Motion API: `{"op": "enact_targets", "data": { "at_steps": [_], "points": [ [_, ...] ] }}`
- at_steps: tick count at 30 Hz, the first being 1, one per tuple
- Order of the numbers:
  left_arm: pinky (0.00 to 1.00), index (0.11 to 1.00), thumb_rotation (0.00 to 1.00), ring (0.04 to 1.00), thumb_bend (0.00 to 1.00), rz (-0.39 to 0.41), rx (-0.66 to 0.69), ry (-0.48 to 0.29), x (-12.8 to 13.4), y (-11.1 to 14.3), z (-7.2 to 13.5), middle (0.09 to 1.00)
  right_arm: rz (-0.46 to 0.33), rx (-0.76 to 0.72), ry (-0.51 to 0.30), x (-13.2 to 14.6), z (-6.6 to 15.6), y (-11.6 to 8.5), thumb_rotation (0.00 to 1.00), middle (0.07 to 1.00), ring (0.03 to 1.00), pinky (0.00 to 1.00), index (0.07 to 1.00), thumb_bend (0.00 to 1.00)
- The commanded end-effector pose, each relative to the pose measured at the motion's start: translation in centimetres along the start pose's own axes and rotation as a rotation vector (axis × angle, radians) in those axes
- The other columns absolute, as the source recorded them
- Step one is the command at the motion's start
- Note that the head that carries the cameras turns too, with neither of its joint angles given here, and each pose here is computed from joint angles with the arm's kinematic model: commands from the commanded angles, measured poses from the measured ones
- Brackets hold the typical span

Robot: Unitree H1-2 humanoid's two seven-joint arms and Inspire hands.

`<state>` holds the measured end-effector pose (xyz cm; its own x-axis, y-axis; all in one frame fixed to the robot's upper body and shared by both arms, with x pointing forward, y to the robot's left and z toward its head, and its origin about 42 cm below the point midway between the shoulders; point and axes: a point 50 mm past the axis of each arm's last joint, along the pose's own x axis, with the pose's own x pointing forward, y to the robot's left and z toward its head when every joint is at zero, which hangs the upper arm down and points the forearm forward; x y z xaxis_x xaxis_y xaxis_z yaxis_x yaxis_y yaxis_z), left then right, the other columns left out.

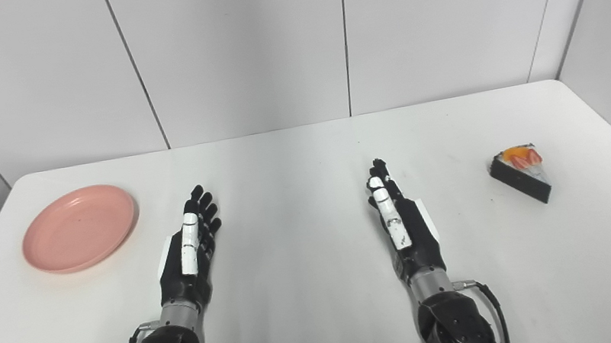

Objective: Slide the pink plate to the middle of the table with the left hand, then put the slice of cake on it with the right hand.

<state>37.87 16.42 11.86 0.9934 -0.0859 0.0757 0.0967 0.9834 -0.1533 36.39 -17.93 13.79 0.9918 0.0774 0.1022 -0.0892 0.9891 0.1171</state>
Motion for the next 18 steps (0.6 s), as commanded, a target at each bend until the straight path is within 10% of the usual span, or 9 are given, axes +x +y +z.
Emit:
{"op": "enact_targets", "data": {
  "at_steps": [1, 18],
  "points": [
    [1.00, 1.000, 1.00, 1.000, 0.63, -0.008, -0.007, -0.062, 0.52, -0.64, 1.13, 1.000, 0.015, 0.008, -0.068, 1.00, 1.71, 0.59, 0.92, 0.979, 0.964, 0.97, 0.982, 0.53],
    [1.00, 1.000, 1.00, 1.000, 0.63, -0.015, 0.007, -0.054, 0.59, -0.51, 1.10, 1.000, 0.007, 0.004, -0.068, 1.10, 1.62, 0.66, 0.91, 0.979, 0.966, 0.97, 0.979, 0.52]
  ]
}}
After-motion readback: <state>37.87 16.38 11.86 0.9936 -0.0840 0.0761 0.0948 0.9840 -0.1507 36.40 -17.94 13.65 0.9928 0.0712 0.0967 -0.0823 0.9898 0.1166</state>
